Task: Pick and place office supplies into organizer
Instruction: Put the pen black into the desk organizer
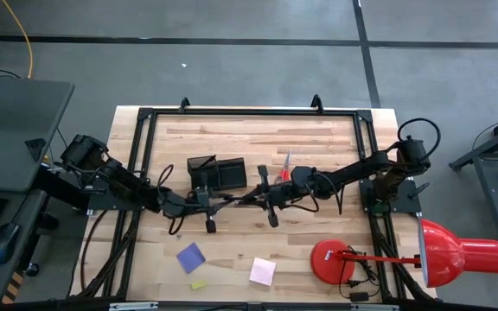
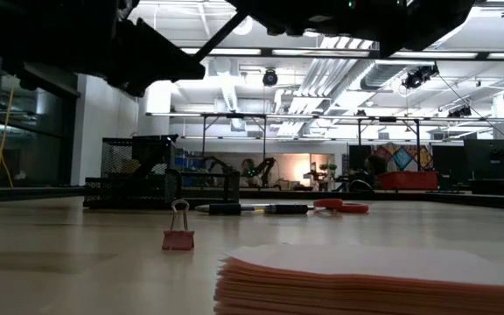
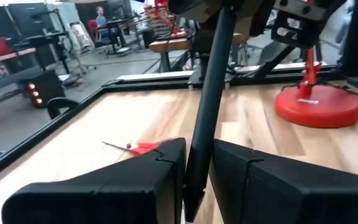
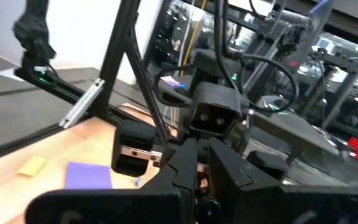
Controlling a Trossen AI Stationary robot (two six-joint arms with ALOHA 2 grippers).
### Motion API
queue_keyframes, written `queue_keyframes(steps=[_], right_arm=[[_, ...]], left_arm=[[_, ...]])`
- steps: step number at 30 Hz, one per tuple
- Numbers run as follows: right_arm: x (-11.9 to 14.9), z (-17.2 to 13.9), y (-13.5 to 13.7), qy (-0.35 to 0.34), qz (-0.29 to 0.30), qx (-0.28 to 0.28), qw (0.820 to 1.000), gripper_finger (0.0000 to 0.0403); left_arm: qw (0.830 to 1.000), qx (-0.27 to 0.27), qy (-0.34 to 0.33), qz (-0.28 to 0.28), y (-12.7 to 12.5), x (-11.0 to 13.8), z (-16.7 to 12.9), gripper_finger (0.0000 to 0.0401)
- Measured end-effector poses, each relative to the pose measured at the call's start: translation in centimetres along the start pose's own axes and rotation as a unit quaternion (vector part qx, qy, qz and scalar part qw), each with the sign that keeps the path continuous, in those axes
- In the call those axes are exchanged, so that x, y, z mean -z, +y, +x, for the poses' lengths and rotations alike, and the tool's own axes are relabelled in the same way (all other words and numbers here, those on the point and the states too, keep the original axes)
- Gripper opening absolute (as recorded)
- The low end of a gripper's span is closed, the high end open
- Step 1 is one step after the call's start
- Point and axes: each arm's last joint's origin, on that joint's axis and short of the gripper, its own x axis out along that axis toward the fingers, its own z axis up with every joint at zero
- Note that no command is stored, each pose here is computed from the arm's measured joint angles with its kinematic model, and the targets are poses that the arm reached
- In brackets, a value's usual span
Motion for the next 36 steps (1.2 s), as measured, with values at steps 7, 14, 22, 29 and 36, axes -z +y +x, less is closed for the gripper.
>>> queue_keyframes(steps=[7, 14, 22, 29, 36], right_arm=[[0.5, -0.1, -0.6, 0.019, -0.004, 0.016, 1.0, 0.0016], [0.6, -0.5, -1.7, 0.031, -0.007, 0.027, 0.999, 0.0007], [1.7, -1.1, -4.1, 0.047, -0.003, 0.044, 0.998, 0.0008], [3.2, -2.3, -7.1, 0.047, 0.042, 0.022, 0.998, 0.0013], [2.4, -1.9, -9.5, 0.047, 0.033, 0.021, 0.998, 0.0006]], left_arm=[[0.999, -0.033, 0.018, 0.002, 0.3, 0.2, 0.0, 0.0103], [0.991, -0.114, 0.064, 0.031, 0.8, 1.3, -0.2, 0.0204], [0.981, -0.161, 0.094, 0.054, 0.8, 1.9, -1.1, 0.0289], [0.995, -0.041, 0.09, 0.009, -0.4, -0.2, -4.0, 0.0294], [0.997, 0.009, 0.074, -0.013, -0.3, -2.6, -8.5, 0.0272]])
